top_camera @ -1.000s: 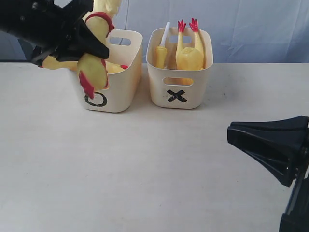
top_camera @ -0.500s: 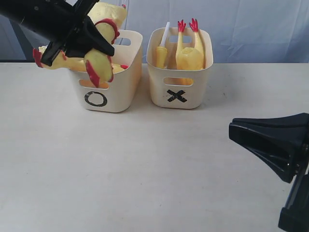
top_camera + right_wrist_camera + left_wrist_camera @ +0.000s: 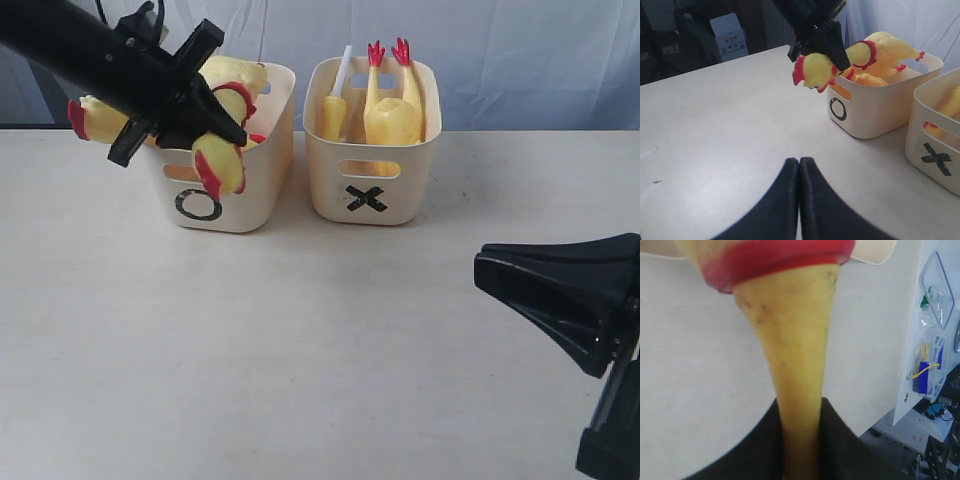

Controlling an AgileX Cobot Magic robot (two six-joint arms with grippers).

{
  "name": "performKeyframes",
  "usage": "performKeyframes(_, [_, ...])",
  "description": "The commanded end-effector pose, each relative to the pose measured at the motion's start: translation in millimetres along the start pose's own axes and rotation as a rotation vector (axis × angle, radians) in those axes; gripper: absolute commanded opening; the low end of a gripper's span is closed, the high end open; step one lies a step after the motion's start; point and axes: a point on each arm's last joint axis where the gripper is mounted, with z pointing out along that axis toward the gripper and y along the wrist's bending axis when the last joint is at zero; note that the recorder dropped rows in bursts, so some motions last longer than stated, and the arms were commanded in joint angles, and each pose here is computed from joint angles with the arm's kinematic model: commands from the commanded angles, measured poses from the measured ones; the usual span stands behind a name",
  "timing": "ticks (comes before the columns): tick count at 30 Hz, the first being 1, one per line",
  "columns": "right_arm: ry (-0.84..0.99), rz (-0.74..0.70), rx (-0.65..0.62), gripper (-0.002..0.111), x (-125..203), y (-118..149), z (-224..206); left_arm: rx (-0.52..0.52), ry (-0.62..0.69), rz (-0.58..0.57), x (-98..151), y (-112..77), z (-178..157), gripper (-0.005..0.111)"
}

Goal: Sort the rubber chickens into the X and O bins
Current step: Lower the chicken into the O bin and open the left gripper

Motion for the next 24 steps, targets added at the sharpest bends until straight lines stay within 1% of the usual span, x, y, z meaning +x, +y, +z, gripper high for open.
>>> performKeyframes(1, [-0.003,0.008,0.009,-0.001,0.7,-0.9,-0.4,0.033,-0.018,0.008,-7.9,-3.8,-0.5,0.0])
performKeyframes(15, [-0.006,0.015,0.009,-0.001,0.5,-0.8,-0.4,0.034,0.008,-0.038,-18.3,9.8,14.8,0.001])
performKeyframes(16, [-0.006,0.015,0.009,-0.001,0.5,-0.8,-0.4,0.033,0.01,-0.04,-18.6,10.6,15.6,0.002])
performKeyframes(18, [-0.006,0.015,0.009,-0.001,0.5,-0.8,-0.4,0.035,0.01,-0.042,-18.7,10.6,15.8,0.01])
performKeyframes(24, [-0.006,0.015,0.009,-0.001,0.5,-0.8,-0.4,0.054,0.0,-0.049,-19.7,9.0,15.7,0.04])
